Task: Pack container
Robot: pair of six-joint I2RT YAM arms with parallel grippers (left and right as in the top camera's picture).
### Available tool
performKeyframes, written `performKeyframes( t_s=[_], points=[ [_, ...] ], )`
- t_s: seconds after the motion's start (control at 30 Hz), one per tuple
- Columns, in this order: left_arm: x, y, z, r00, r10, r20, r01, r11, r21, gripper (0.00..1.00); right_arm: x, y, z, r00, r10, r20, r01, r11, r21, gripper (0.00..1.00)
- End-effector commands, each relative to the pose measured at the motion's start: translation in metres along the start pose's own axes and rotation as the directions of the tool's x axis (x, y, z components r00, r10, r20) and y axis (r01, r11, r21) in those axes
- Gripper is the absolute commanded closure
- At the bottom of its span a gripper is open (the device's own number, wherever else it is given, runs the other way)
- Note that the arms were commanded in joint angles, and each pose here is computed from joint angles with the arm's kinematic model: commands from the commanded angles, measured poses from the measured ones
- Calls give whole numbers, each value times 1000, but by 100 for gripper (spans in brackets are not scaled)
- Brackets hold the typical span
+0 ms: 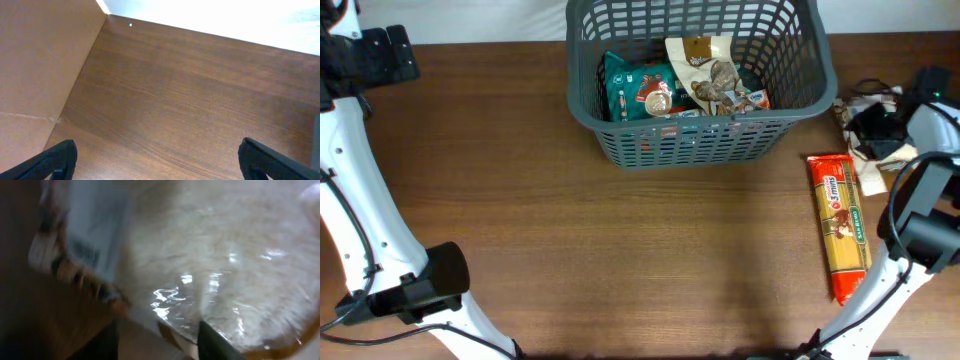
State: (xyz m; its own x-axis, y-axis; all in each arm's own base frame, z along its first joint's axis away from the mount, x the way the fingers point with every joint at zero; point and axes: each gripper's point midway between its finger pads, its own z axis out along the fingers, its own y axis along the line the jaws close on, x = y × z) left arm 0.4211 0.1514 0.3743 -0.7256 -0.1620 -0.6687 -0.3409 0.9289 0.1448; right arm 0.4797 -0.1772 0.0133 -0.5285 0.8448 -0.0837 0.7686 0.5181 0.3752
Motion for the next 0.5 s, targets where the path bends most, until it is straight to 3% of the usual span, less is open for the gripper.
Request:
performKeyframes(
  t_s=[0.0, 0.17, 0.47],
  points=[
    [1, 2, 4, 1000, -15, -10, 15, 1000, -6, 1, 36, 24, 25, 990, -58, -126, 48, 996, -80, 49],
    [1, 2, 4, 1000, -15, -10, 15, 1000, -6, 1, 31, 50, 10, 985, -146, -89, 133, 981, -140, 43],
    [1, 2, 4, 1000, -15, -10, 15, 1000, -6, 1, -19, 78, -58, 971, -229, 73, 239, 951, -196, 39]
  ],
)
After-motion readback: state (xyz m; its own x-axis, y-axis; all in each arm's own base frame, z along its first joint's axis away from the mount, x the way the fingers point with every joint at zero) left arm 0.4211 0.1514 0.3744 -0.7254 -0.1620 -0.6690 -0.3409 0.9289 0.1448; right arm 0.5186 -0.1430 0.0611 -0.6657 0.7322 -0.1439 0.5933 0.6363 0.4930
